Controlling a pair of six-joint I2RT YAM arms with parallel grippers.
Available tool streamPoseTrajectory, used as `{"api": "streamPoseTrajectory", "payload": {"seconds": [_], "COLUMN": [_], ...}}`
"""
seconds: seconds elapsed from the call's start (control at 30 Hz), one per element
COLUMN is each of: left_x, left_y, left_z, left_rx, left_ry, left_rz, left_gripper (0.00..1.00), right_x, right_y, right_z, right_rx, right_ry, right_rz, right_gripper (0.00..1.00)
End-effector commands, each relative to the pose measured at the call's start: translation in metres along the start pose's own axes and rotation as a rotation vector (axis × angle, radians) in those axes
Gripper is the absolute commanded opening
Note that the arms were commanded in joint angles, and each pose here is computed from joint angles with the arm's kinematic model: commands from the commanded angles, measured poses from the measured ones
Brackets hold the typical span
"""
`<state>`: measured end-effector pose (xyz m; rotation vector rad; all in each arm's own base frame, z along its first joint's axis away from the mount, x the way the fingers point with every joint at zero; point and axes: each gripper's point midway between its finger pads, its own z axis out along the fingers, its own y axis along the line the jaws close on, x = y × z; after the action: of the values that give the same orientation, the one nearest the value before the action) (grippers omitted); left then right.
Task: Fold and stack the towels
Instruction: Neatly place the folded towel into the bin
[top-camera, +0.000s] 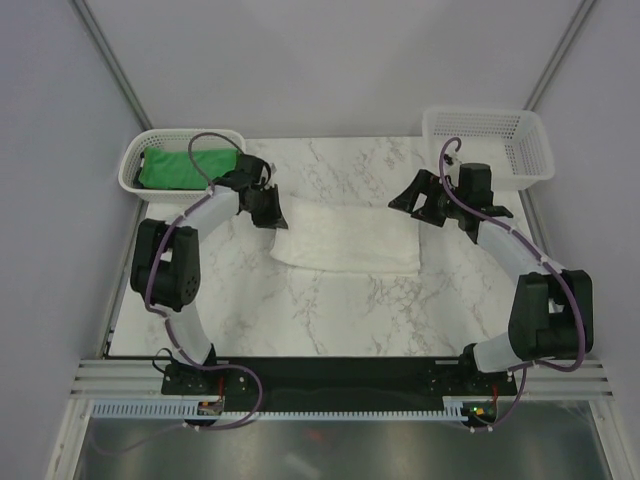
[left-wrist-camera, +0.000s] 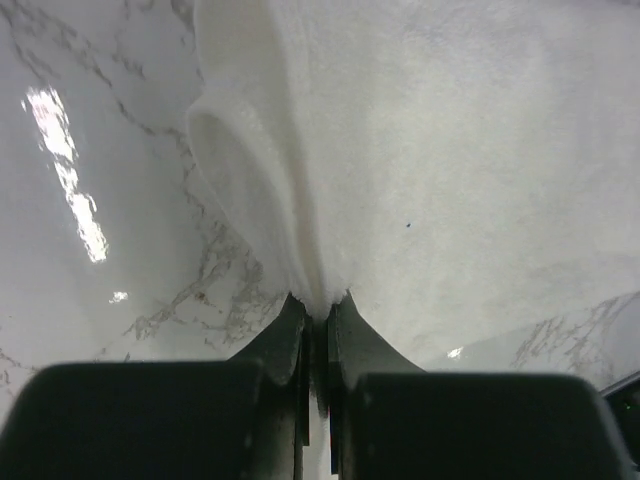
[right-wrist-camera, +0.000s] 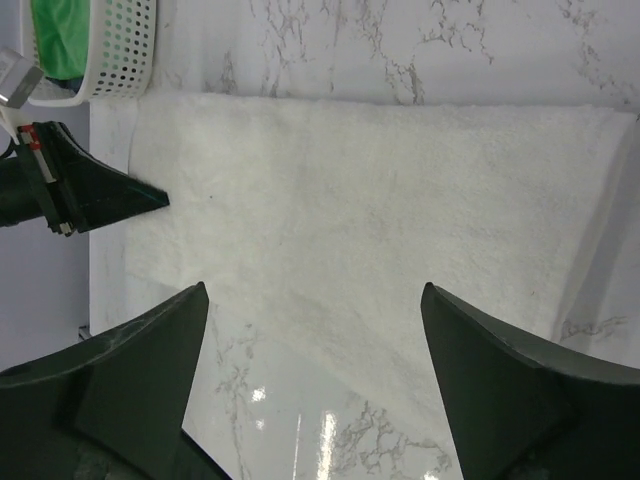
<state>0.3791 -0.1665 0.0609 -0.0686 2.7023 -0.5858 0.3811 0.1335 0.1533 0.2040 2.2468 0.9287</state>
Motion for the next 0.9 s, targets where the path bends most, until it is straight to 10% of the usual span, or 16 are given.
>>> {"api": "streamPoseTrajectory", "payload": {"seconds": [0.0, 0.87], "left_x": [-0.042, -0.204], "left_y": [-0.013, 0.031], "left_z": [-0.027, -0.094], "left_rx": [-0.049, -0.469], "left_ry": [-0.091, -0.415], "left_rz": [0.022, 0.154], "left_gripper": [0.02, 0.02], "right_x": [-0.024, -0.048], "right_y": [0.021, 0.054], "right_z": [-0.011, -0.032], "right_rx": [-0.025, -0.086], "right_ry": [-0.084, -0.145], "right_rz": [-0.030, -0.080], "right_gripper": [0.98, 0.98]}}
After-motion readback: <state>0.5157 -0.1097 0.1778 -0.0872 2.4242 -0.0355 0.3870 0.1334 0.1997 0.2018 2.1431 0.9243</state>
